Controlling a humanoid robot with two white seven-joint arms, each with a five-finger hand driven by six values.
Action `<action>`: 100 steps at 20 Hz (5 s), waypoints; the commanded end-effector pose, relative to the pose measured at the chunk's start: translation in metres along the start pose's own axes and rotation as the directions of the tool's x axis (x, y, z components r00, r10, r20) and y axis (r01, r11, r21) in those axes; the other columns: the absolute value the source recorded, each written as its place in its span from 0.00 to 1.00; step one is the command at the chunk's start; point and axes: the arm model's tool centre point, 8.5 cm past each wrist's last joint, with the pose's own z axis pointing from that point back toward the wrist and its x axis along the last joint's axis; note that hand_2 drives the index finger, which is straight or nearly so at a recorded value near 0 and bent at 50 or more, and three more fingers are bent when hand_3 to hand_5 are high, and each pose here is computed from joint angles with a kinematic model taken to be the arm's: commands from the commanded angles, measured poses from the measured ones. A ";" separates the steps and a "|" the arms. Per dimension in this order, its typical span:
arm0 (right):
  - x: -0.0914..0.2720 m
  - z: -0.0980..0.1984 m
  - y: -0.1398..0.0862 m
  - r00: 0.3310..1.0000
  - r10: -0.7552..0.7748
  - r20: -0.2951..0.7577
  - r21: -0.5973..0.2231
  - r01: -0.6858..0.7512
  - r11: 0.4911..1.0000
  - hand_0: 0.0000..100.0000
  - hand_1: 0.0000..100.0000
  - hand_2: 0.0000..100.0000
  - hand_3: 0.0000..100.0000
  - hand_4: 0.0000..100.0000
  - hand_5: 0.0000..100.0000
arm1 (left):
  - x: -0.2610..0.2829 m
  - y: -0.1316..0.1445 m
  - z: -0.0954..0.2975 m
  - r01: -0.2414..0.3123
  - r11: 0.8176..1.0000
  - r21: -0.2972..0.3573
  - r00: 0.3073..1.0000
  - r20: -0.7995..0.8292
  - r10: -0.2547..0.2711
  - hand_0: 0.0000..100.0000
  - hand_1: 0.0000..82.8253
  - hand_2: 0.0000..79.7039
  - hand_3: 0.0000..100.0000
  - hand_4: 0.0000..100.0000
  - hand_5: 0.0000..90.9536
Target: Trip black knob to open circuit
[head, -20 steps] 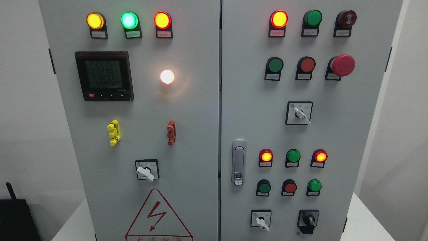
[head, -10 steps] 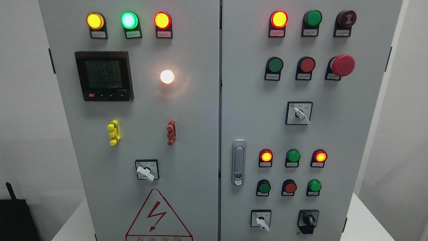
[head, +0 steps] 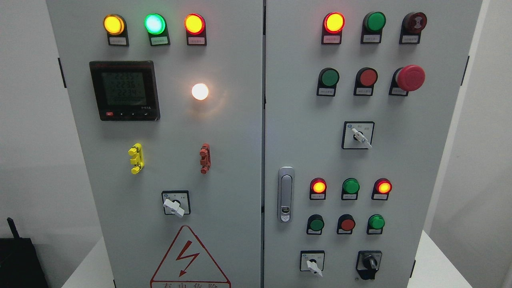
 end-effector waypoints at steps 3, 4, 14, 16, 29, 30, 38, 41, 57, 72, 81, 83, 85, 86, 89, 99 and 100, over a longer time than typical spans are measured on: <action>0.063 -0.028 -0.006 0.976 0.032 0.216 -0.062 -0.019 0.998 0.00 0.00 0.00 0.84 0.72 0.59 | 0.000 0.000 0.000 0.023 1.000 -0.001 1.000 -0.004 -0.023 0.12 0.47 0.00 0.00 0.00 0.00; 0.069 -0.030 -0.006 0.971 0.034 0.235 -0.067 -0.019 0.998 0.00 0.00 0.00 0.85 0.74 0.60 | 0.000 0.000 0.000 0.023 1.000 -0.001 1.000 -0.004 -0.023 0.12 0.47 0.00 0.00 0.00 0.00; 0.140 -0.039 -0.007 0.901 0.053 0.431 -0.091 -0.015 0.996 0.00 0.00 0.00 1.00 0.92 0.86 | 0.000 0.000 0.000 0.023 1.000 -0.001 1.000 -0.003 -0.023 0.12 0.47 0.00 0.00 0.00 0.00; 0.152 -0.040 -0.004 0.884 0.052 0.464 -0.082 -0.015 0.996 0.00 0.00 0.00 1.00 0.94 0.90 | 0.000 0.000 0.000 0.023 1.000 -0.001 1.000 -0.004 -0.023 0.12 0.47 0.00 0.00 0.00 0.00; 0.225 -0.049 -0.004 0.821 0.054 0.568 -0.100 0.004 0.995 0.00 0.00 0.00 1.00 1.00 1.00 | 0.000 0.000 0.000 0.023 1.000 -0.001 1.000 -0.004 -0.023 0.12 0.47 0.00 0.00 0.00 0.00; 0.228 -0.051 -0.004 0.817 0.054 0.574 -0.099 0.004 0.995 0.00 0.00 0.00 1.00 1.00 1.00 | 0.000 0.000 0.000 0.023 1.000 -0.001 1.000 -0.003 -0.023 0.12 0.47 0.00 0.00 0.00 0.00; 0.250 -0.057 -0.003 0.795 0.052 0.604 -0.091 0.005 0.996 0.00 0.00 0.00 1.00 1.00 1.00 | 0.000 0.000 0.000 0.023 1.000 -0.001 1.000 -0.004 -0.023 0.12 0.47 0.00 0.00 0.00 0.00; 0.258 -0.061 -0.004 0.801 0.019 0.598 -0.080 0.036 0.996 0.00 0.00 0.00 1.00 1.00 1.00 | 0.000 0.000 0.000 0.023 1.000 -0.001 1.000 -0.004 -0.023 0.12 0.47 0.00 0.00 0.00 0.00; 0.298 -0.080 -0.006 0.794 -0.038 0.607 -0.046 0.083 0.995 0.00 0.00 0.00 1.00 1.00 1.00 | 0.000 0.000 0.000 0.023 1.000 -0.001 1.000 -0.003 -0.023 0.12 0.47 0.00 0.00 0.00 0.00; 0.321 -0.092 -0.006 0.785 -0.035 0.619 -0.038 0.075 0.996 0.00 0.00 0.00 1.00 1.00 1.00 | 0.000 0.000 0.000 0.023 1.000 -0.001 1.000 -0.004 -0.023 0.12 0.47 0.00 0.00 0.00 0.00; 0.326 -0.097 -0.008 0.788 -0.062 0.612 -0.021 0.095 0.995 0.00 0.00 0.00 1.00 1.00 1.00 | 0.000 0.000 0.000 0.023 1.000 -0.001 1.000 -0.004 -0.023 0.12 0.47 0.00 0.00 0.00 0.00; 0.326 -0.097 -0.007 0.788 -0.064 0.612 -0.019 0.096 0.995 0.00 0.00 0.00 1.00 1.00 1.00 | 0.000 0.000 0.000 0.023 1.000 -0.001 1.000 -0.003 -0.023 0.12 0.47 0.00 0.00 0.00 0.00; 0.327 -0.099 -0.006 0.790 -0.065 0.609 -0.017 0.095 0.995 0.00 0.00 0.00 1.00 1.00 1.00 | 0.000 0.000 0.000 0.023 1.000 -0.001 1.000 -0.003 -0.023 0.12 0.47 0.00 0.00 0.00 0.00; 0.328 -0.099 -0.006 0.792 -0.066 0.607 -0.016 0.095 0.995 0.00 0.00 0.00 1.00 1.00 1.00 | 0.000 0.000 0.000 0.023 1.000 -0.001 1.000 -0.004 -0.023 0.12 0.47 0.00 0.00 0.00 0.00; 0.327 -0.101 -0.006 0.795 -0.067 0.603 -0.015 0.095 0.995 0.00 0.00 0.00 1.00 1.00 1.00 | 0.000 0.000 0.000 0.023 1.000 -0.001 1.000 -0.004 -0.023 0.12 0.47 0.00 0.00 0.00 0.00; 0.321 -0.104 -0.006 0.806 -0.068 0.588 -0.017 0.096 0.995 0.00 0.00 0.00 1.00 1.00 1.00 | 0.000 0.000 0.000 0.023 1.000 -0.001 1.000 -0.003 -0.023 0.12 0.47 0.00 0.00 0.00 0.00; 0.322 -0.104 -0.006 0.805 -0.068 0.589 -0.016 0.096 0.995 0.00 0.00 0.00 1.00 1.00 1.00 | 0.000 0.000 0.000 0.023 1.000 -0.001 1.000 -0.003 -0.023 0.12 0.47 0.00 0.00 0.00 0.00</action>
